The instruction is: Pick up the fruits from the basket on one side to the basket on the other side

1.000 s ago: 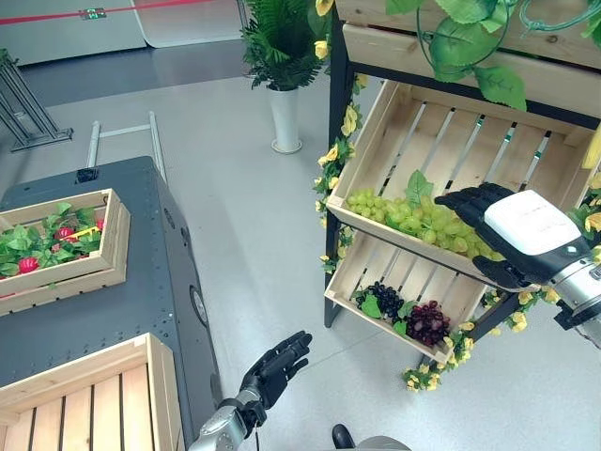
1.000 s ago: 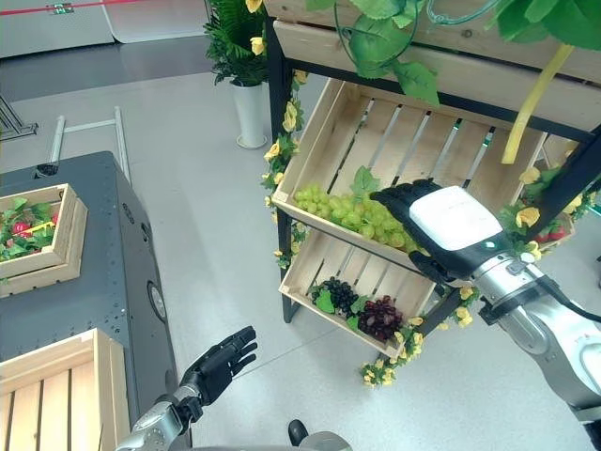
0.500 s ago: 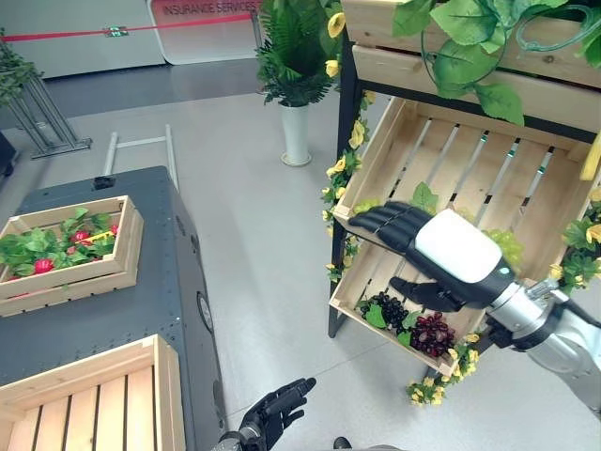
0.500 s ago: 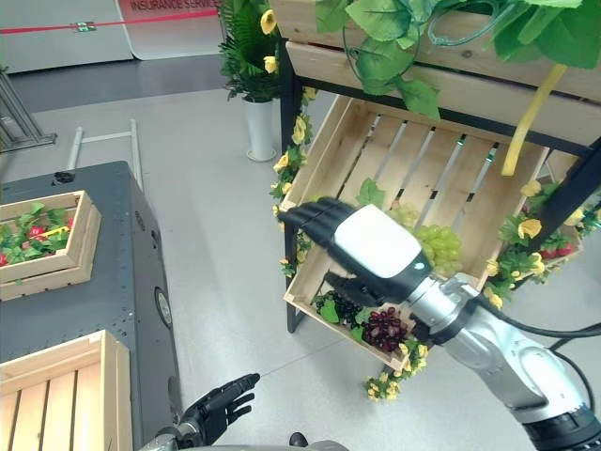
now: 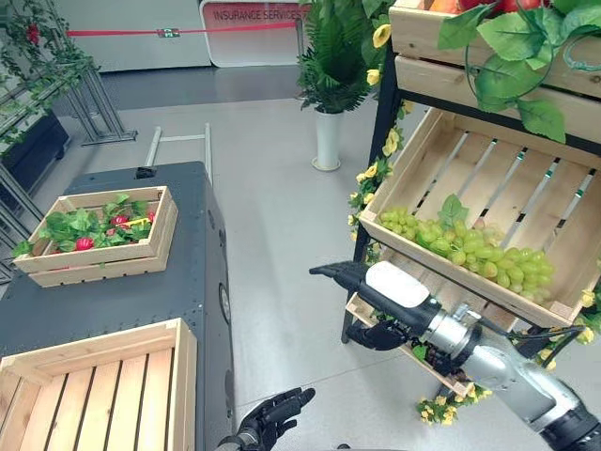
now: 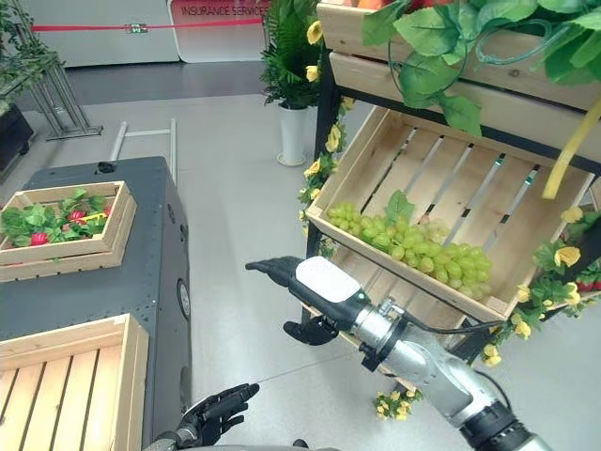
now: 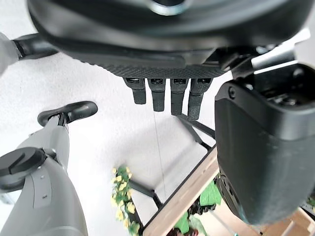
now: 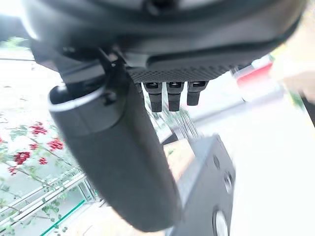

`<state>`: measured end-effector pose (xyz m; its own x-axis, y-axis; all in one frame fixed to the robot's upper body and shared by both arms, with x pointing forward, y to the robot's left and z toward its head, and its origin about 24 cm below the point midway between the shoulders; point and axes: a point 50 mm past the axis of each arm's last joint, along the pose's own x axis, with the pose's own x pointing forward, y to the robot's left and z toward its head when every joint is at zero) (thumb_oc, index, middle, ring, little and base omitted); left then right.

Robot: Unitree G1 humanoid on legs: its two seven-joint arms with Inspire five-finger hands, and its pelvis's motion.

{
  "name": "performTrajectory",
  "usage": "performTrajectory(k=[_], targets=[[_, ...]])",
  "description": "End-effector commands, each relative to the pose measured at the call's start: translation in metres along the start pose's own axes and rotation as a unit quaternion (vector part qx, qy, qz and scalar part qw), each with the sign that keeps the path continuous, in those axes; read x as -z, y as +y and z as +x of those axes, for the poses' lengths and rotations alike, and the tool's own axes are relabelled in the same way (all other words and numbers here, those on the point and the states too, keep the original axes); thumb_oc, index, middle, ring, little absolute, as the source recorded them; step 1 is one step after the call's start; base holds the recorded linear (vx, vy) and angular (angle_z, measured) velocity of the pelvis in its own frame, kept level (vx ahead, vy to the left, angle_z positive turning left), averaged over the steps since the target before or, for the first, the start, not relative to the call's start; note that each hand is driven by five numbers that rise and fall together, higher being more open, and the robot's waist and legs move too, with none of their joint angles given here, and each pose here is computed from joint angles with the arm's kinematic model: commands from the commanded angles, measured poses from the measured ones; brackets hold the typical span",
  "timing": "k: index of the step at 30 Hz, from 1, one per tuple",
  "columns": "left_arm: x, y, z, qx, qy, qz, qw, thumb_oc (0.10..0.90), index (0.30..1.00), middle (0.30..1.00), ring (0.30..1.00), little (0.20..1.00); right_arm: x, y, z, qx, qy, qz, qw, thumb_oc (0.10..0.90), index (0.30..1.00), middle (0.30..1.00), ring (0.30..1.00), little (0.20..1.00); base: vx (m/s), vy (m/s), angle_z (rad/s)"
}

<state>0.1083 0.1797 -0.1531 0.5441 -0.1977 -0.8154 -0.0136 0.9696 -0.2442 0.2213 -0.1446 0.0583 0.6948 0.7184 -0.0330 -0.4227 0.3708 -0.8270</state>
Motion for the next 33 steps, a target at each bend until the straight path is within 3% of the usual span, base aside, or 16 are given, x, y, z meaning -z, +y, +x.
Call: performTrajectory(k=[1, 6, 9, 15, 19, 23, 33], targets=[[-0.033, -0.007, 0.012, -0.001, -0.046, 0.074, 0.996, 0.800, 0.900, 0.900, 0.900, 0.900, 0.001, -0.011, 0.024, 0.057, -0.014, 0.050, 0.997, 0.800, 0.900, 0.900, 0.900, 0.900, -0.02, -0.035, 0.08], [-0.017, -0.007, 0.013, -0.029, 0.001, 0.079, 0.996, 0.800, 0.900, 0.900, 0.900, 0.900, 0.028, 0.039, 0.027, 0.029, 0.088, 0.118, 0.989, 0.800, 0.900, 0.900, 0.900, 0.900, -0.01, -0.038, 0.18], [-0.010, -0.008, 0.013, -0.031, 0.012, 0.060, 0.998, 0.800, 0.900, 0.900, 0.900, 0.900, 0.047, 0.072, 0.022, 0.006, 0.175, 0.195, 0.965, 0.800, 0.900, 0.900, 0.900, 0.900, 0.00, -0.020, 0.21], [-0.013, -0.004, 0.012, -0.053, -0.003, 0.044, 0.998, 0.800, 0.900, 0.900, 0.900, 0.900, 0.063, 0.109, 0.009, -0.021, 0.265, 0.257, 0.929, 0.800, 0.900, 0.900, 0.900, 0.900, 0.00, -0.011, 0.15], [-0.009, -0.003, 0.012, -0.041, 0.021, 0.088, 0.995, 0.800, 0.900, 0.900, 0.900, 0.900, 0.076, 0.138, -0.011, -0.027, 0.343, 0.308, 0.887, 0.800, 0.900, 0.900, 0.900, 0.900, 0.00, -0.012, 0.16], [-0.009, -0.004, 0.013, -0.033, 0.038, 0.186, 0.981, 0.800, 0.900, 0.900, 0.900, 0.900, 0.090, 0.160, -0.037, -0.028, 0.423, 0.351, 0.835, 0.800, 0.900, 0.900, 0.900, 0.900, -0.01, 0.003, 0.04], [-0.009, -0.002, 0.014, -0.089, 0.040, 0.242, 0.965, 0.800, 0.900, 0.900, 0.900, 0.900, 0.092, 0.189, -0.070, 0.026, 0.513, 0.442, 0.735, 0.800, 0.900, 0.900, 0.900, 0.900, 0.01, 0.005, 0.06]])
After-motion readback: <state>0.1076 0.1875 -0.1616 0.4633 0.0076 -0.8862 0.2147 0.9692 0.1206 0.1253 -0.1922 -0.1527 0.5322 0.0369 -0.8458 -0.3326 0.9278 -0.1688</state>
